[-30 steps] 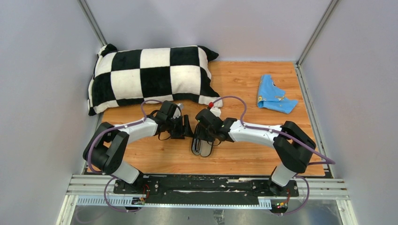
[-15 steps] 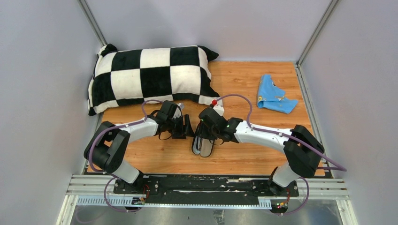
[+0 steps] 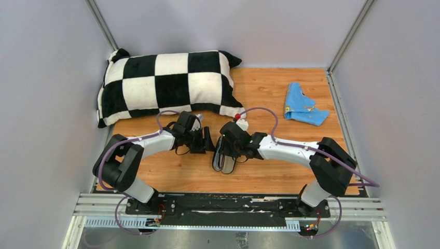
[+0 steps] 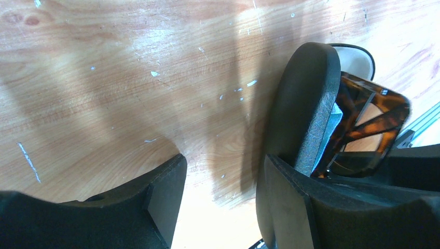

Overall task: Organize the sunglasses
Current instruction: Place the sunglasses in the sunglasses case.

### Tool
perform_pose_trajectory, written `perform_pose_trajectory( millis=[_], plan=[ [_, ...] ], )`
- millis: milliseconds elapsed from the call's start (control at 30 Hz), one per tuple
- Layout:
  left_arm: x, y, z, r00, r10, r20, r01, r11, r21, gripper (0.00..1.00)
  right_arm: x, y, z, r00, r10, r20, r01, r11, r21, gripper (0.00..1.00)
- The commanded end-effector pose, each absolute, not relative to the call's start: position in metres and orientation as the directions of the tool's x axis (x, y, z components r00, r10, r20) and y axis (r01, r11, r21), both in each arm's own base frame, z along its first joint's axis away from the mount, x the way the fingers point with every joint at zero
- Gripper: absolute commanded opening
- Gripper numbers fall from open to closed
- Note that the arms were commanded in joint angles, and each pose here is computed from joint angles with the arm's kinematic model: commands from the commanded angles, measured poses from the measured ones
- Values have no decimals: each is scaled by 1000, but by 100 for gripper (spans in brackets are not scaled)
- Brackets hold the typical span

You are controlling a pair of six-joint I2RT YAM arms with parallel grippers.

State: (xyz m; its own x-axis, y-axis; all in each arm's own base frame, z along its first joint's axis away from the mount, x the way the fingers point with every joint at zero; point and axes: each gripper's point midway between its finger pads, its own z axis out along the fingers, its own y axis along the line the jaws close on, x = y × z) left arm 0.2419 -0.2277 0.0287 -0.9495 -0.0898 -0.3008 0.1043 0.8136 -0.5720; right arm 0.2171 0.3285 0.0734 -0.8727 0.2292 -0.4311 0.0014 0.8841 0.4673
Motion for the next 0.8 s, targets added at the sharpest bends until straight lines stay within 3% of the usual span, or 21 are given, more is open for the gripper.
perform_pose_trajectory(
  millis=[0, 133, 367, 767],
  plan=[
    [221, -211, 3, -971, -59, -231, 66, 864, -500, 65, 220, 335, 66, -880, 230, -416, 11, 885, 466, 36],
    [221, -211, 2, -971, -57, -232, 68, 864, -499, 65, 220, 342, 62, -892, 216, -396, 5, 883, 470, 38],
    [220, -200, -3, -972, -20, -236, 89, 893, -441, 65, 224, 346, 64, -892, 204, -404, -14, 880, 474, 52],
    [223, -195, 0, -966, -22, -256, 89, 905, -416, 65, 227, 344, 78, -878, 207, -432, -36, 871, 490, 52]
  ],
)
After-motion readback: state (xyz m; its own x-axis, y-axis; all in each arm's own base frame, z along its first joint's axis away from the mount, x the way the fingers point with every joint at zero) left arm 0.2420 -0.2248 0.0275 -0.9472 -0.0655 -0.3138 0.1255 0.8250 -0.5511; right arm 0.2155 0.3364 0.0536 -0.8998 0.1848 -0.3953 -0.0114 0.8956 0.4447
